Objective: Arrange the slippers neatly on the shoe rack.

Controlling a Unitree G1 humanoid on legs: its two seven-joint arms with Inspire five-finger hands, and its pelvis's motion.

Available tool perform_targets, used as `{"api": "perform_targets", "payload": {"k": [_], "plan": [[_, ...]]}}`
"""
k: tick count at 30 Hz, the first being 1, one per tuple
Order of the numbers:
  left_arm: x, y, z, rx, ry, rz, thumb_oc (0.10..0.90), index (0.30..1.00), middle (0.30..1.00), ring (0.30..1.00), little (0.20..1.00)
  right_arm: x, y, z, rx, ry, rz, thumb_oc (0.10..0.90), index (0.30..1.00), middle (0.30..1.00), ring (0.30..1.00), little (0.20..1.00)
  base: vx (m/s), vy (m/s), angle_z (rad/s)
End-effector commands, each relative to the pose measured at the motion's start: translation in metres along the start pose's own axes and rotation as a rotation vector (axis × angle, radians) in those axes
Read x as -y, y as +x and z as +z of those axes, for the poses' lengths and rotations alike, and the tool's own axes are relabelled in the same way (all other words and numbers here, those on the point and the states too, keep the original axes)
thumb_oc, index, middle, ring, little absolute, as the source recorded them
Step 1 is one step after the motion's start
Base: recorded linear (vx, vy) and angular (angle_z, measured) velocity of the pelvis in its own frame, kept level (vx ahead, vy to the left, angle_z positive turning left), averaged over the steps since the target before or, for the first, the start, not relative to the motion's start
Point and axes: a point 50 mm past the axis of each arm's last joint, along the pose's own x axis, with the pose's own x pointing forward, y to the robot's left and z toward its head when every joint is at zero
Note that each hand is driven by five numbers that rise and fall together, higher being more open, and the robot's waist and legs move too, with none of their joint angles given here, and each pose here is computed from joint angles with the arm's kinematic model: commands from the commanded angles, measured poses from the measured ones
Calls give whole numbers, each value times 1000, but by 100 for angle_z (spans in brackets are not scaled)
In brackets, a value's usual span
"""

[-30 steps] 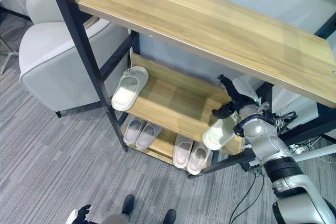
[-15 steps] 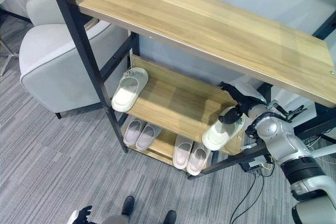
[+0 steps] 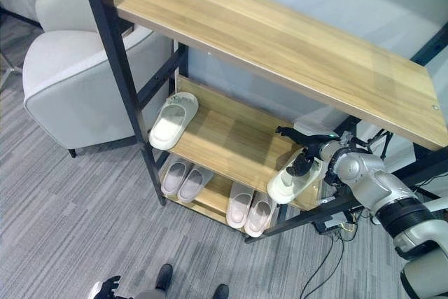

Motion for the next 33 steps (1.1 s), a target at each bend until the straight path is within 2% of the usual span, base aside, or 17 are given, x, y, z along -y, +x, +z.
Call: {"api": "perform_targets", "payload": {"k": [1,7,14,33], "plan": [[9,0,5,16,-29,-50,800,900,900,900,900,66,-15,-10,-63,-109,-169,800,900,900,900,900,-47,-3,1],[-1,4,14,33,-59,-29,800,900,900,900,900,71,-18,-21,-130,-155,-151,800,900,900,900,900,-30,-8,3],[-13,9,24,57,-105,4,800,900,900,900,900,74,-23,-34,-188,-132,-177,800,900,900,900,900,-22,-7,4],[-14,14,35,60,-127,-4,800,900,900,900,900,82,-29,-61,-323,-98,-227,800,900,900,900,900,-7,9,5]]}}
